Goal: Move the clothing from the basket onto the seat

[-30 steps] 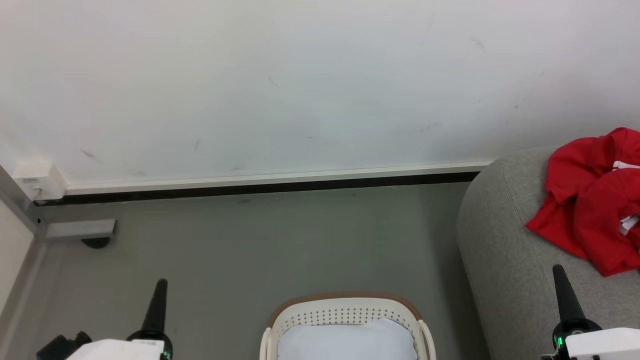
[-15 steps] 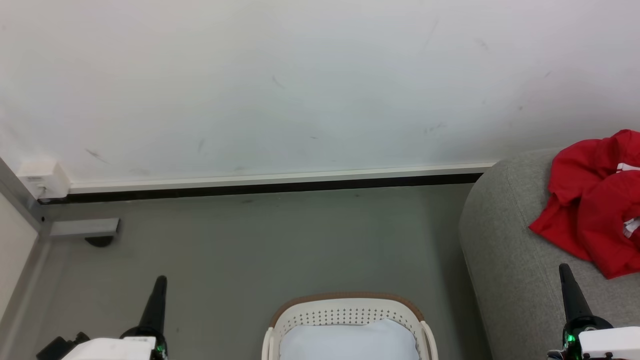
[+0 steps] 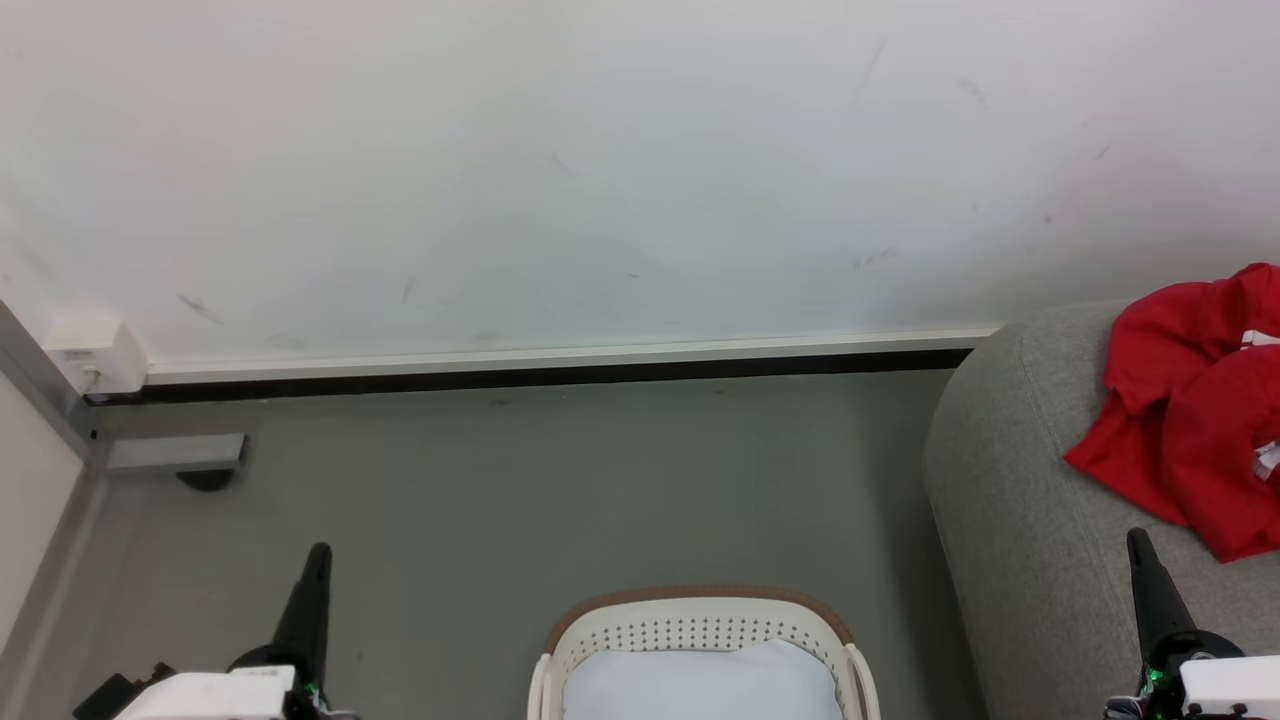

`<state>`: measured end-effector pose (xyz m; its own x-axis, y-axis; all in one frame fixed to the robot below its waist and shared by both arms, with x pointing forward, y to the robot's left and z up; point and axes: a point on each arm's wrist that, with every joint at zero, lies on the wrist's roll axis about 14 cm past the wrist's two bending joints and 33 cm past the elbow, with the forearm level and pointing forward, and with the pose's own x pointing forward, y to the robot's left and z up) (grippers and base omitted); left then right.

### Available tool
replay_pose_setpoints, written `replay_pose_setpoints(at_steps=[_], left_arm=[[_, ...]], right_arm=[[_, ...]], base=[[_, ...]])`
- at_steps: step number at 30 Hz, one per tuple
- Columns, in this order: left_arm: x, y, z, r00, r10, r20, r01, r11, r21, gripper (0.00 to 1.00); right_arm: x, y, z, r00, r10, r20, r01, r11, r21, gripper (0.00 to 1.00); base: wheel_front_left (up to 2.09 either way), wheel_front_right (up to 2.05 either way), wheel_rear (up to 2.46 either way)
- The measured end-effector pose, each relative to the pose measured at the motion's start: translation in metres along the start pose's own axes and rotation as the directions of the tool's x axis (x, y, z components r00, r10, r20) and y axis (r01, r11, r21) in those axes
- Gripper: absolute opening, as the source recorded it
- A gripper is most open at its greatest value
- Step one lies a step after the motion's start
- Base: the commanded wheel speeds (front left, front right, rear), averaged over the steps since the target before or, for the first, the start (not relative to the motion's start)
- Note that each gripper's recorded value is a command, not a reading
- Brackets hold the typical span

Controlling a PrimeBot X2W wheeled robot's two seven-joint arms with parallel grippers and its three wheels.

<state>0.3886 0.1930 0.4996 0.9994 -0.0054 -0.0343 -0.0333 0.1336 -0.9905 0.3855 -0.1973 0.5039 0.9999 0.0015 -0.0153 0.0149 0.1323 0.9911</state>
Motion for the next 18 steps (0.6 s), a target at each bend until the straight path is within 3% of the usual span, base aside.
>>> replay_pose_setpoints(at_steps=[18], left_arm=[[0.0003, -0.0048, 0.0056, 1.0, -0.023, 0.006, 0.023, 0.993, -0.12, 0.0]], right_arm=[[0.0022, 0.0016, 0.0027, 1.0, 0.008, 0.003, -0.008, 0.993, 0.114, 0.0]], base=[[0.0, 0.0, 0.0]])
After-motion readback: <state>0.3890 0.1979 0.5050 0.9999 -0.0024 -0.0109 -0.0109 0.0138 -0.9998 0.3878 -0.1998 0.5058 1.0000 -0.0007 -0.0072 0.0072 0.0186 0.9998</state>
